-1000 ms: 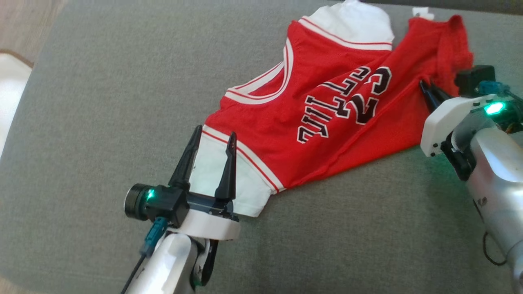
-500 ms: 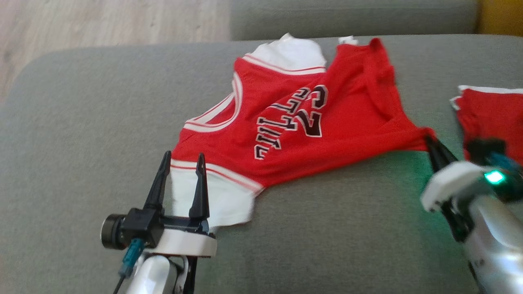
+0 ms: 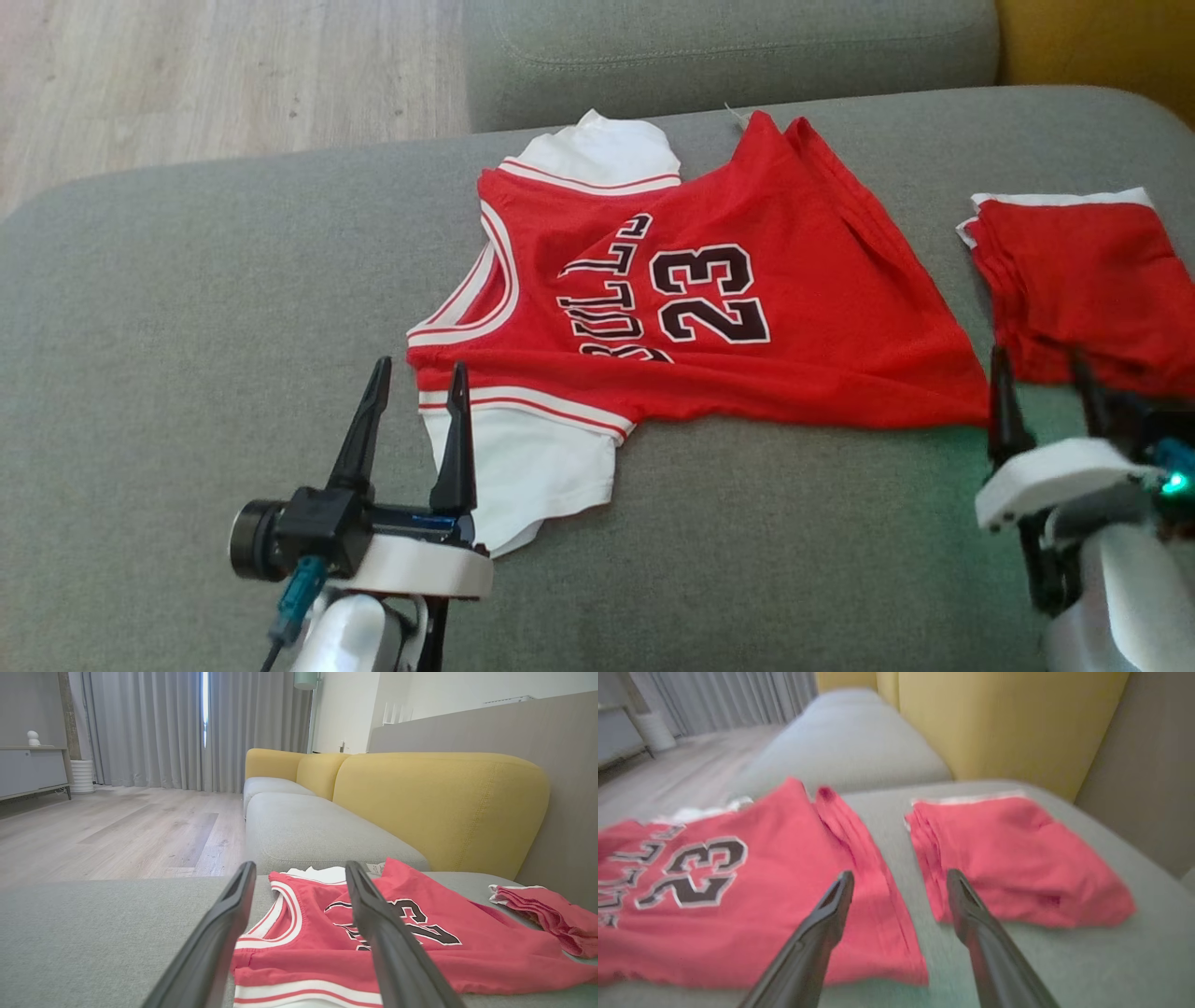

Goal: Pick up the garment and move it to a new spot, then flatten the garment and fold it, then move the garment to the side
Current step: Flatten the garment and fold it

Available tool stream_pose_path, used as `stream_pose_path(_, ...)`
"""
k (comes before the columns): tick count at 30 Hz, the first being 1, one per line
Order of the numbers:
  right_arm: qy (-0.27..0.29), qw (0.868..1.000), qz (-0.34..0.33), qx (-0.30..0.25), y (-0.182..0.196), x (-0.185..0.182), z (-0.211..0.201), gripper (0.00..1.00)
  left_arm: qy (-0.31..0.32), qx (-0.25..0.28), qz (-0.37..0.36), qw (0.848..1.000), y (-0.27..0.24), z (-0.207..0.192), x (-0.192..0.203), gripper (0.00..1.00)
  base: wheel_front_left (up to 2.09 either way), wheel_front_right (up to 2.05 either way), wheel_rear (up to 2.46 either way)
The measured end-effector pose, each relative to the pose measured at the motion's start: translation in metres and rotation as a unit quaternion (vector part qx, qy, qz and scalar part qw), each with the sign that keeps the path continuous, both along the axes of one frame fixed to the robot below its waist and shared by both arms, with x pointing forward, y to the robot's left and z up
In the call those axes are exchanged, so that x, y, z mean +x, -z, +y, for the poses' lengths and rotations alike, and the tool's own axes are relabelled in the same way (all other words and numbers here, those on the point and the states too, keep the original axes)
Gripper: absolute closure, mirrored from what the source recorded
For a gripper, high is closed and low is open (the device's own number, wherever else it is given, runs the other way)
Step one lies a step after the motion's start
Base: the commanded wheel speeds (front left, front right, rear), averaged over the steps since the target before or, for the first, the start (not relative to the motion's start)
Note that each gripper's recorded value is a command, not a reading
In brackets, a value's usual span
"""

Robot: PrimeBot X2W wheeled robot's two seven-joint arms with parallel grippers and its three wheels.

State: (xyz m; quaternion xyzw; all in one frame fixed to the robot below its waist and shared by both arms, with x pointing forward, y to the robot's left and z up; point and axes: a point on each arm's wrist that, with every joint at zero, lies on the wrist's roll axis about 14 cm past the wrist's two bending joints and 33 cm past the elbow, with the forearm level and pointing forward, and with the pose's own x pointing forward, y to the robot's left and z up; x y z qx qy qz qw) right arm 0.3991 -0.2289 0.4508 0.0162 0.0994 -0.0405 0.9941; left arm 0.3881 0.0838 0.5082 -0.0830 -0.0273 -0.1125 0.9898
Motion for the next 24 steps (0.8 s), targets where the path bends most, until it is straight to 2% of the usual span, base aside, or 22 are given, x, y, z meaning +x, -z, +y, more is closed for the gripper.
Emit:
stream_pose_path(3,-0.009,0.998,-0.058,-0.009,-0.032,0.006,0.005,0.00,0.000,0.000,-0.002,1.000,-0.001,0.001,-0.002,0.00,0.00,0.00,0.00)
stream_pose_path(6,-0.036,0.994,-0.104,0.021,-0.052,0.004,0.027,0.00,-0.005,0.000,-0.005,1.000,-0.004,0.005,-0.003,0.00,0.00,0.00,0.00)
stream_pose_path(10,-0.078,0.991,-0.099,0.044,-0.045,-0.010,0.059,0.00,-0.011,0.000,-0.008,1.000,-0.006,0.009,-0.005,0.00,0.00,0.00,0.00)
stream_pose_path(24,-0.102,0.989,-0.093,0.054,-0.043,-0.011,0.077,0.00,-0.031,0.000,0.003,1.000,0.002,0.022,-0.011,0.00,0.00,0.00,0.00)
